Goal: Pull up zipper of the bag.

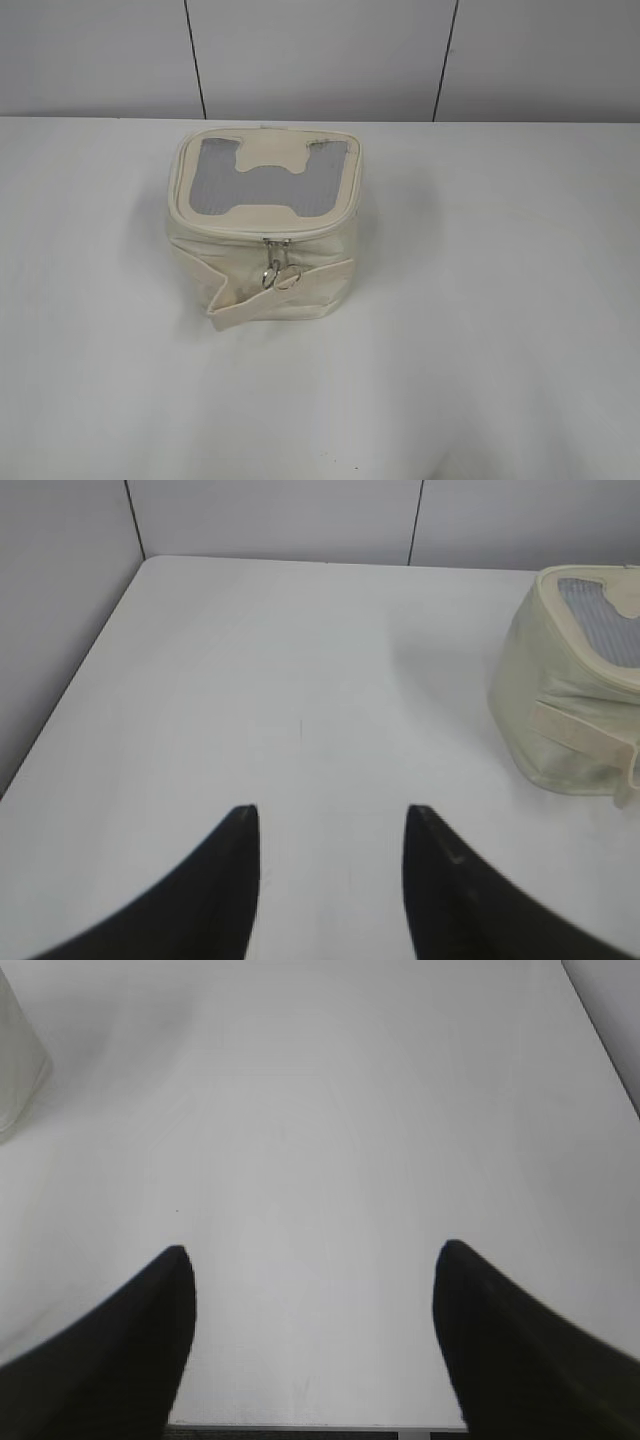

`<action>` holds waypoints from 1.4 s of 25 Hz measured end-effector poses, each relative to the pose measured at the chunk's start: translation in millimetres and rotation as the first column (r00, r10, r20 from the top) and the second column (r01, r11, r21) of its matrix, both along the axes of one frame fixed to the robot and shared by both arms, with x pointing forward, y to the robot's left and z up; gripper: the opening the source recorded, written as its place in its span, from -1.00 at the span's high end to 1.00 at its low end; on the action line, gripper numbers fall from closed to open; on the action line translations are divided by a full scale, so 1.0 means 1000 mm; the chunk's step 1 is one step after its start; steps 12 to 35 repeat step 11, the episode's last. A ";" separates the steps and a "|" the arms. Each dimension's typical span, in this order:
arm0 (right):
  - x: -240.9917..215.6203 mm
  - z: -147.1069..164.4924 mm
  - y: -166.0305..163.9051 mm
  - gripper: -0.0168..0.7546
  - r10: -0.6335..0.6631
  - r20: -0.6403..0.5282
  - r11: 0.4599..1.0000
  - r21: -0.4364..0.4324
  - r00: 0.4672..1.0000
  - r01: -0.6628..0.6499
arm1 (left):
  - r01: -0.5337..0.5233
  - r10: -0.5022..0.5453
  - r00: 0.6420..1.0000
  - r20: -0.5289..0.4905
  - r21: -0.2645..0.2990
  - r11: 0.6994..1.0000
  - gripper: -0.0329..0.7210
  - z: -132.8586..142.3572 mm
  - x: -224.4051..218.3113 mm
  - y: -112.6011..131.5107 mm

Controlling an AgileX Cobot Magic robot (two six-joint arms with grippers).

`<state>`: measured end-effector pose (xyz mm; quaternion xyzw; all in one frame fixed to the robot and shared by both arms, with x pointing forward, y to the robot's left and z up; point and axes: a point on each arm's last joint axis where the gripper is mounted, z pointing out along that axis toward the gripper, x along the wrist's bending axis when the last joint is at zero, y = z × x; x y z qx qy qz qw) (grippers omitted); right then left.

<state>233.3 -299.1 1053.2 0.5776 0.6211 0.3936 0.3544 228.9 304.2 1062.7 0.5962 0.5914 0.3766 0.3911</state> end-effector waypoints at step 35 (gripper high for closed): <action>0.000 0.000 0.000 -0.54 -0.001 0.000 1.000 0.002 1.000 0.001 | 0.000 0.000 1.000 0.000 0.000 1.000 0.01 0.000 0.000 0.000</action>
